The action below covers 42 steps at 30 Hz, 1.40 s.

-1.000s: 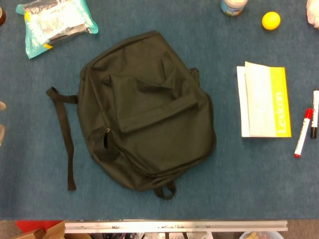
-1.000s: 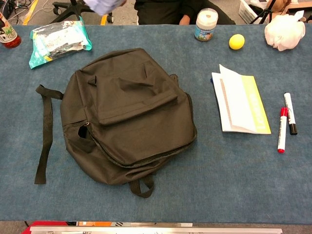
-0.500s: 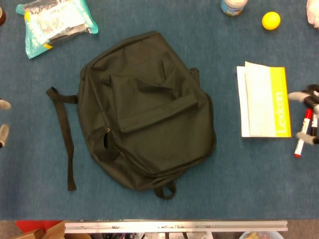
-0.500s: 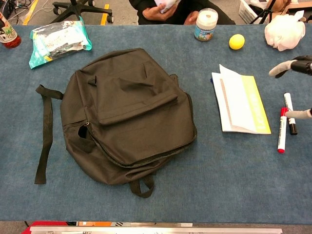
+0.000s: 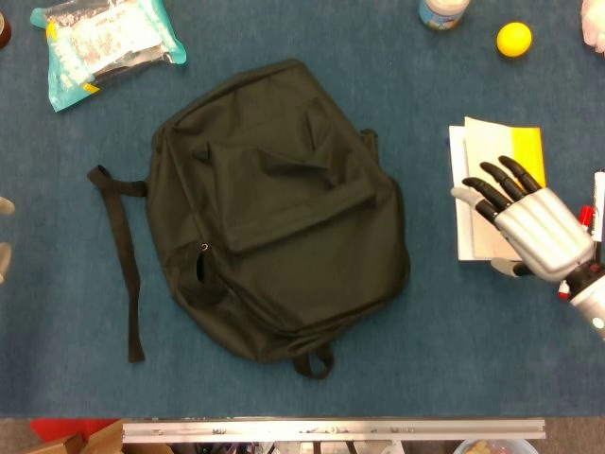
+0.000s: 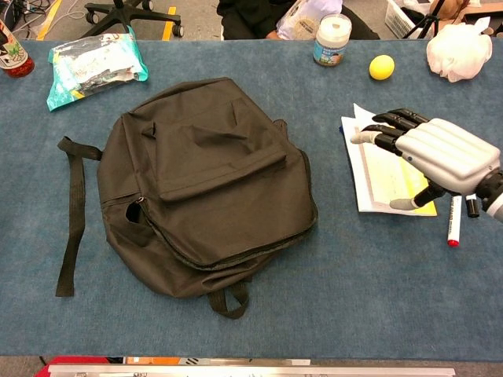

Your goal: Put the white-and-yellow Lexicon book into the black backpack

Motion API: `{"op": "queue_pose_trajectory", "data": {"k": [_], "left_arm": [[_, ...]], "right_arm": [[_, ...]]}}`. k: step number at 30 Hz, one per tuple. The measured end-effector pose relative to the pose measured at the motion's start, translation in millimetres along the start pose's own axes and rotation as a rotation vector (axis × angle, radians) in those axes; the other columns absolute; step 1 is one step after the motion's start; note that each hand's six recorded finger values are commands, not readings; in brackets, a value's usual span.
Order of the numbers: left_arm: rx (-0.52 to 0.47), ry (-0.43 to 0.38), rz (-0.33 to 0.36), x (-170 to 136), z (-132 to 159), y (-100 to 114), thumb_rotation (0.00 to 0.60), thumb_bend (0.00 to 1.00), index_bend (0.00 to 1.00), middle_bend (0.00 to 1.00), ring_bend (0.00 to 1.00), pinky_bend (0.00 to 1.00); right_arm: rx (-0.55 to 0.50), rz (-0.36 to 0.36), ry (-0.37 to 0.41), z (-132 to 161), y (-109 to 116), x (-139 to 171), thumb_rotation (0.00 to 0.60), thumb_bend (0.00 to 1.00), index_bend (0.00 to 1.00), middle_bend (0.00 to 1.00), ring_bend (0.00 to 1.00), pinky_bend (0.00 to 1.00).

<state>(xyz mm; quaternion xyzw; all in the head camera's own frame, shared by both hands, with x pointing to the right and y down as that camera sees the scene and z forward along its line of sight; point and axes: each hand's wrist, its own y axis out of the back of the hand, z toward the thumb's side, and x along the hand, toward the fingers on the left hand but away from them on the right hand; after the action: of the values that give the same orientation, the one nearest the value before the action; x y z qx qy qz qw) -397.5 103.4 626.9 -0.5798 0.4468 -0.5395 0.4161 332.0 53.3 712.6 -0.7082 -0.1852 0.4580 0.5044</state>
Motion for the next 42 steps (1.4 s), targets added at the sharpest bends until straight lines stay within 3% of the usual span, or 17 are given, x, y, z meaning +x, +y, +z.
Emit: {"op": "queue_pose_trajectory", "data": {"k": [8, 16, 31, 37, 42], "left_arm": [[-0.007, 0.002, -0.014, 1, -4, -4, 0.600, 0.32, 0.38, 0.34, 0.34, 0.29], [-0.010, 0.012, -0.019, -1, -10, -4, 0.600, 0.32, 0.38, 0.34, 0.34, 0.29], [-0.004, -0.005, -0.030, 7, -5, -6, 0.600, 0.32, 0.38, 0.34, 0.34, 0.29], [-0.002, -0.006, -0.037, 7, -4, -8, 0.600, 0.32, 0.39, 0.34, 0.34, 0.29], [0.000, -0.005, -0.041, 6, -4, -8, 0.600, 0.32, 0.39, 0.34, 0.35, 0.29]], "right_arm": [[0.062, 0.000, 0.004, 9, -13, -12, 0.600, 0.00, 0.10, 0.14, 0.00, 0.00], [0.105, -0.006, -0.035, 9, -21, -47, 0.600, 0.00, 0.10, 0.14, 0.00, 0.00], [0.017, -0.108, -0.118, 8, 19, -136, 0.600, 0.00, 0.10, 0.14, 0.00, 0.00], [-0.096, -0.111, -0.065, 18, 28, -132, 0.600, 0.04, 0.18, 0.23, 0.01, 0.00], [-0.137, -0.152, 0.016, 16, 42, -106, 0.600, 0.04, 0.21, 0.27, 0.07, 0.06]]}}
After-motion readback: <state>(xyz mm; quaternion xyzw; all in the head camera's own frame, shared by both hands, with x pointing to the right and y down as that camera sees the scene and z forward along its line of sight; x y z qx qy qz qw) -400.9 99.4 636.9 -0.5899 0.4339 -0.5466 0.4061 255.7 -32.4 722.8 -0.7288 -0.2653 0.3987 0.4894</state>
